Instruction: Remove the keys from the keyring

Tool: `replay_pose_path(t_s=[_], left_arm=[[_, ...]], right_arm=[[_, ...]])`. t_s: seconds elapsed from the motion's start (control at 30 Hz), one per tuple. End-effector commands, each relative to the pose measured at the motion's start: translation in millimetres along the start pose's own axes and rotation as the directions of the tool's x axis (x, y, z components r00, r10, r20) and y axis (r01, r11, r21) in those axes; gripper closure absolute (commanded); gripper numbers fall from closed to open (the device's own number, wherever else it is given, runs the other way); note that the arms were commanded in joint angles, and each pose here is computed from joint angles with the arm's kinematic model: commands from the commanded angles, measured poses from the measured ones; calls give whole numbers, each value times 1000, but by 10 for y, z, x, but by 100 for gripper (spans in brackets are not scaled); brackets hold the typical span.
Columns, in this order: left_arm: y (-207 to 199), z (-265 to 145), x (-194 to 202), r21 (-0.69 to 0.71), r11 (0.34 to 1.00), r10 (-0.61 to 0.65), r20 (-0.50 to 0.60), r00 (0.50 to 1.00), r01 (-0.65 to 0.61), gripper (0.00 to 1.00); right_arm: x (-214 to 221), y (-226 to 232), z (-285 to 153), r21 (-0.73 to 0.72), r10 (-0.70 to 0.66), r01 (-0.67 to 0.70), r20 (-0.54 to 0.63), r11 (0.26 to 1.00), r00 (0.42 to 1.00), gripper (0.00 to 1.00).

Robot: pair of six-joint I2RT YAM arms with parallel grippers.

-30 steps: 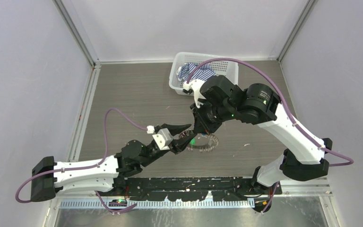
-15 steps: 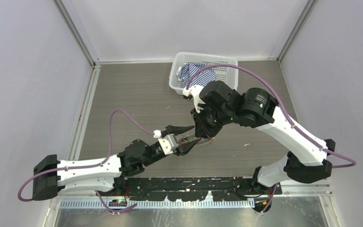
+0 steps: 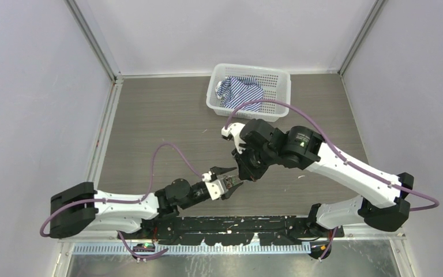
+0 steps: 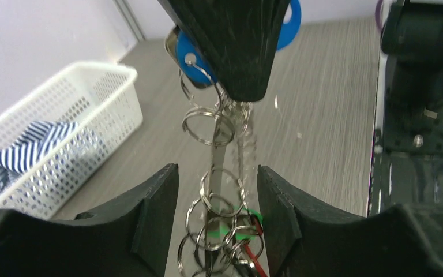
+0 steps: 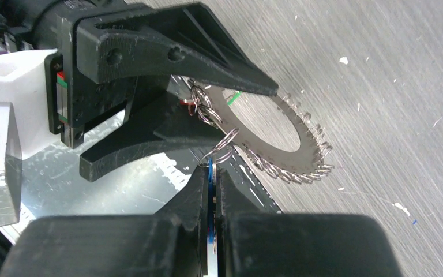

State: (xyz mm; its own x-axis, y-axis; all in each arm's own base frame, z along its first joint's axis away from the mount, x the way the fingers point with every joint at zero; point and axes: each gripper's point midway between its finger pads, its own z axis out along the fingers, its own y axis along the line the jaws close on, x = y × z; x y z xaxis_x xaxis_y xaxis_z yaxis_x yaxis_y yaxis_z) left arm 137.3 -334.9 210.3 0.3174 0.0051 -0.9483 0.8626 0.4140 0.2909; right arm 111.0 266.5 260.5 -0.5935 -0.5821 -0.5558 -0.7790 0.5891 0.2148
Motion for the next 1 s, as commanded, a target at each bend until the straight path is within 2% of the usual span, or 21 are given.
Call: replay_pose_path(t_s=[0.0, 0.17, 0.33, 0.67, 0.8, 0.87, 0.97], left_arm=[[81, -34, 9, -54, 998, 23, 49, 999, -21, 46], [111, -94, 155, -95, 995, 31, 59, 998, -25, 45], [-29, -48, 199, -26, 999, 40, 64, 997, -39, 44], [-104, 49, 293, -4, 998, 65, 69, 996, -64, 42], [16, 13, 231, -68, 997, 46, 80, 996, -41, 42], [142, -36, 221, -128, 991, 45, 57, 997, -37, 41], [171, -63, 225, -126, 991, 41, 5, 999, -40, 41]], right_arm=[[-100, 46, 148, -39, -25, 28, 83, 999, 996, 99], [35, -7, 425, -36, -21, 23, 62, 999, 998, 99], [164, -81, 571, -12, -16, 16, 24, 1000, 1000, 99], [310, -133, 598, 6, 42, -42, 27, 999, 999, 99], [211, -163, 562, 21, 41, -44, 92, 999, 995, 99], [117, -192, 545, 43, 10, -15, 110, 999, 994, 99], [-56, -166, 504, 38, -37, 32, 161, 999, 986, 99]])
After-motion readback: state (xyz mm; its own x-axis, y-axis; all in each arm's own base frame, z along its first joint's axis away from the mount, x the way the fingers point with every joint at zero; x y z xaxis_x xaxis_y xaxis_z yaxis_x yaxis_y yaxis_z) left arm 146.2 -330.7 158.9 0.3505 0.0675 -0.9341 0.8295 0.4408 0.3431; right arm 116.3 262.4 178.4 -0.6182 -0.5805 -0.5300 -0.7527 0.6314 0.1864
